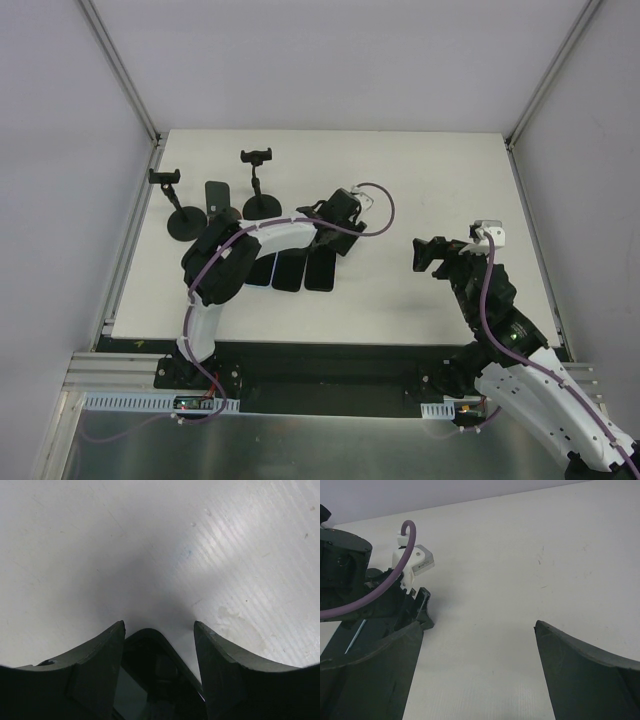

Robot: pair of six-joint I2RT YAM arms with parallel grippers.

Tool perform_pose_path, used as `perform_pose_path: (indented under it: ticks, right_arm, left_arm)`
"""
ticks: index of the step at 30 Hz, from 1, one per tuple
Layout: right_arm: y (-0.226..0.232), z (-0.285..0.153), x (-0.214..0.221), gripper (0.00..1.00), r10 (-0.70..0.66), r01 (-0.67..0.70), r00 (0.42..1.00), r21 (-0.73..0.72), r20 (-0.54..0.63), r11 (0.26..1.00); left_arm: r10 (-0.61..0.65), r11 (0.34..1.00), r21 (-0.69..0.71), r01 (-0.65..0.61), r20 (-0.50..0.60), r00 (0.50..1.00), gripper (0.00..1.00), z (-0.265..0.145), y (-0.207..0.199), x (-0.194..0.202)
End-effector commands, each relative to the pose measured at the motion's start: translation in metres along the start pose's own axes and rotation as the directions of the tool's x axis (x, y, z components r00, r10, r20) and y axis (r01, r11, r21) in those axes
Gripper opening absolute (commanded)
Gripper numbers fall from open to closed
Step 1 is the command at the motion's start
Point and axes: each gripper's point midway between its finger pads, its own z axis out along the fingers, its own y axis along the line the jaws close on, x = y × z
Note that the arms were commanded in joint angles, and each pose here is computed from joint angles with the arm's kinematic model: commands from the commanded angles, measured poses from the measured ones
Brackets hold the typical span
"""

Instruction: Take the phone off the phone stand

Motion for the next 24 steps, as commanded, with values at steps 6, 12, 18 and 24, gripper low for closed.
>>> perform_pose_path:
  ticks: [6,12,18,24]
  right_arm:
    - [0.009,0.002,-0.019,0.96,0.02,-0.019,0.999,-0.026,0.041,0.999]
    - [0.009,0.002,-0.02,0.96,0.019,-0.018,0.999,-0.028,0.042,0.999]
    - [0.009,0.001,-0.022,0.96,0.024,-0.023,0.999,-0.029,0.047,0.999]
    - [0.008,-0.001,-0.023,0.96,0.026,-0.025,0.998,-0.03,0.056,0.999]
  left_arm:
    - [0.135,0.986,0.111,-0.122,-0.121,0.983,0.51,-0.02,-0.007,0.055]
    - [0.182,0.973,0.162,-0.162,-0.118,0.976,0.5,-0.027,-0.012,0.062]
    - [0.22,0.968,0.145,-0.204,-0.11,0.969,0.53,-0.028,-0.006,0.06]
    - [0.209,0.975,0.094,-0.204,-0.055,0.976,0.71,-0.041,0.001,0.037]
